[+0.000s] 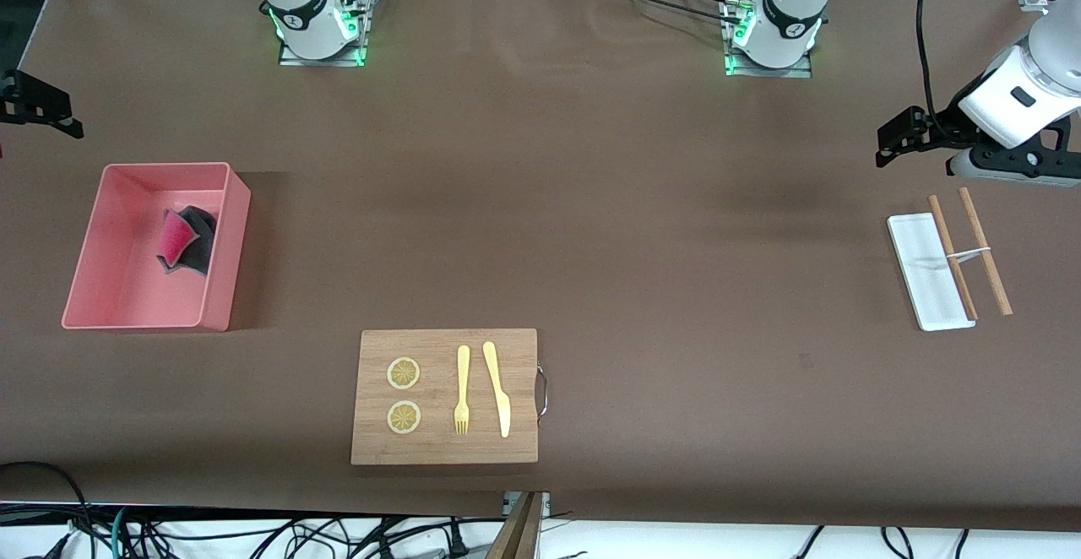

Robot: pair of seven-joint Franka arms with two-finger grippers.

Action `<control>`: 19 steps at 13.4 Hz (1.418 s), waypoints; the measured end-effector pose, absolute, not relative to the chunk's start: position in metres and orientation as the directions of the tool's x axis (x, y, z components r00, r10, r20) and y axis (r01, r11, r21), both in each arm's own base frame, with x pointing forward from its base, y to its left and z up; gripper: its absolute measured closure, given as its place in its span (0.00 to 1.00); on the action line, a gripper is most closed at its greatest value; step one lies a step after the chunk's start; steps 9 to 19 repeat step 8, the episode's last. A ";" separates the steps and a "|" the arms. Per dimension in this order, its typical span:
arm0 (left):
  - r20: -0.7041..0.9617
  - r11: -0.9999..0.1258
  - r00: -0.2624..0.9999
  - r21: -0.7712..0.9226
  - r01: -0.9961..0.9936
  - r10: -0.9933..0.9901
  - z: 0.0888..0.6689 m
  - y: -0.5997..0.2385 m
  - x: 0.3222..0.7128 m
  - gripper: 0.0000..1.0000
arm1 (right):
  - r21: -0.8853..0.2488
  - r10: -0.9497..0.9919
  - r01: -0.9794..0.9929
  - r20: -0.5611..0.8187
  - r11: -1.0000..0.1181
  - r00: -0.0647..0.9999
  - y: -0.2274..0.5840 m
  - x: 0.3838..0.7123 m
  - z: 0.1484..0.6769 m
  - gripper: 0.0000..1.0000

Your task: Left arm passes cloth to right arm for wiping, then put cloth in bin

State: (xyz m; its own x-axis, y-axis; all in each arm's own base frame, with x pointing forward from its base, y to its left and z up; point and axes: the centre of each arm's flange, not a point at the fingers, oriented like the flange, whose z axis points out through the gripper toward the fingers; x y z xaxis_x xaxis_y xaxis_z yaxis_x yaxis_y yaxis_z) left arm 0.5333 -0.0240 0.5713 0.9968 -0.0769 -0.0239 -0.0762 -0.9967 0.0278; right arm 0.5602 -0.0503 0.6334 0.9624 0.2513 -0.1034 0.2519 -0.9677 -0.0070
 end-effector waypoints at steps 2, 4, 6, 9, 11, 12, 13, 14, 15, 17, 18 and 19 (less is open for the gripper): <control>-0.024 -0.997 0.997 0.028 -0.076 -0.077 0.571 -0.024 0.533 0.00 | -0.001 0.150 0.150 -0.119 -0.989 0.982 -0.035 0.554 0.629 0.00; -0.024 -0.997 0.997 0.028 -0.076 -0.077 0.571 -0.024 0.533 0.00 | 0.008 0.070 0.072 -0.129 -0.997 0.989 -0.019 0.549 0.627 0.00; -0.024 -0.997 0.997 0.028 -0.076 -0.077 0.571 -0.024 0.533 0.00 | 0.015 0.043 0.046 -0.131 -0.999 0.990 -0.010 0.548 0.627 0.00; -0.024 -0.997 0.997 0.028 -0.076 -0.077 0.571 -0.024 0.533 0.00 | 0.021 0.037 0.040 -0.132 -0.999 0.991 -0.012 0.548 0.627 0.00; -0.024 -0.997 0.997 0.028 -0.076 -0.077 0.571 -0.024 0.533 0.00 | 0.021 0.037 0.040 -0.132 -0.999 0.991 -0.012 0.548 0.627 0.00; -0.024 -0.997 0.997 0.028 -0.076 -0.077 0.571 -0.024 0.533 0.00 | 0.021 0.037 0.040 -0.132 -0.999 0.991 -0.012 0.548 0.627 0.00; -0.024 -0.997 0.997 0.028 -0.076 -0.077 0.571 -0.024 0.533 0.00 | 0.021 0.037 0.040 -0.132 -0.999 0.991 -0.012 0.548 0.627 0.00; -0.024 -0.997 0.997 0.028 -0.076 -0.077 0.571 -0.024 0.533 0.00 | 0.021 0.037 0.040 -0.132 -0.999 0.991 -0.012 0.548 0.627 0.00; -0.024 -0.997 0.997 0.028 -0.076 -0.077 0.571 -0.024 0.533 0.00 | 0.021 0.037 0.040 -0.132 -0.999 0.991 -0.012 0.548 0.627 0.00; -0.024 -0.997 0.997 0.028 -0.076 -0.077 0.571 -0.024 0.533 0.00 | 0.021 0.037 0.040 -0.132 -0.999 0.991 -0.012 0.548 0.627 0.00; -0.024 -0.997 0.997 0.028 -0.076 -0.077 0.571 -0.024 0.533 0.00 | 0.021 0.037 0.040 -0.132 -0.999 0.991 -0.012 0.548 0.627 0.00; -0.024 -0.997 0.997 0.028 -0.076 -0.077 0.571 -0.024 0.533 0.00 | 0.021 0.037 0.040 -0.132 -0.999 0.991 -0.012 0.548 0.627 0.00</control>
